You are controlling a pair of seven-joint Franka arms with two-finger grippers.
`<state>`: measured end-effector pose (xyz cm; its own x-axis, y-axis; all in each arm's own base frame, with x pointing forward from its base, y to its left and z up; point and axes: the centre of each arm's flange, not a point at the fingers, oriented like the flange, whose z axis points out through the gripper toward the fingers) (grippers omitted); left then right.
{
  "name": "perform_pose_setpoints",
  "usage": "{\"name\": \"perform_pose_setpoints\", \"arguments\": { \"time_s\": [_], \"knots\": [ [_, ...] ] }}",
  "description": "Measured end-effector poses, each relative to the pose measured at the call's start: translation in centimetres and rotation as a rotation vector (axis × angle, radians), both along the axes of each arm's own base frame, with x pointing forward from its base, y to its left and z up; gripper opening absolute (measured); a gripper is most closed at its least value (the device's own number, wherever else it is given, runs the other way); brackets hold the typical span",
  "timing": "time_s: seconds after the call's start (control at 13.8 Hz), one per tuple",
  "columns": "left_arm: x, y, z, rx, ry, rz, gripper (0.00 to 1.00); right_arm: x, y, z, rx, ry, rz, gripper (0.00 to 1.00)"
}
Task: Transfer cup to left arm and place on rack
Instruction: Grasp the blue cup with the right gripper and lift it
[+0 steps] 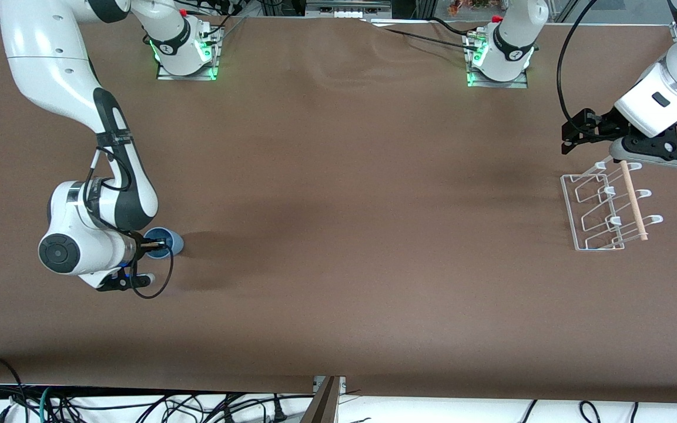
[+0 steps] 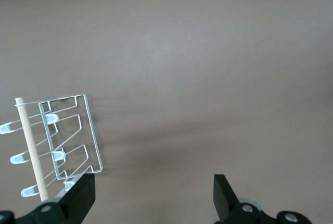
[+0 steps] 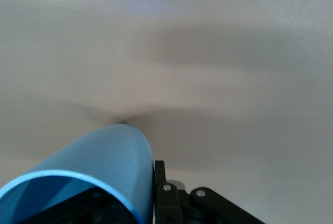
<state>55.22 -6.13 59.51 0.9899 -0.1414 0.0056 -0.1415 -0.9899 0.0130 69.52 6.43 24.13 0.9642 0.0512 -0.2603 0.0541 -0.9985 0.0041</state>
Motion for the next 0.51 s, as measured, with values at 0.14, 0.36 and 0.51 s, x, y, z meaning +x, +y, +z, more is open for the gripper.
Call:
{"name": "perform_pose_setpoints", "arguments": {
  "time_s": [0.14,0.36,0.51],
  "knots": [
    [0.0,0.0,0.0,0.000,0.000,0.000,1.00,-0.4,4.0,2.2,0.080,0.003,-0.115,0.06],
    [0.0,0.0,0.0,0.000,0.000,0.000,1.00,-1.1,11.6,5.9,0.270,0.039,-0.304,0.06],
    [0.0,0.0,0.0,0.000,0.001,0.000,1.00,-1.6,16.4,8.5,0.453,0.118,-0.442,0.06]
  ]
}}
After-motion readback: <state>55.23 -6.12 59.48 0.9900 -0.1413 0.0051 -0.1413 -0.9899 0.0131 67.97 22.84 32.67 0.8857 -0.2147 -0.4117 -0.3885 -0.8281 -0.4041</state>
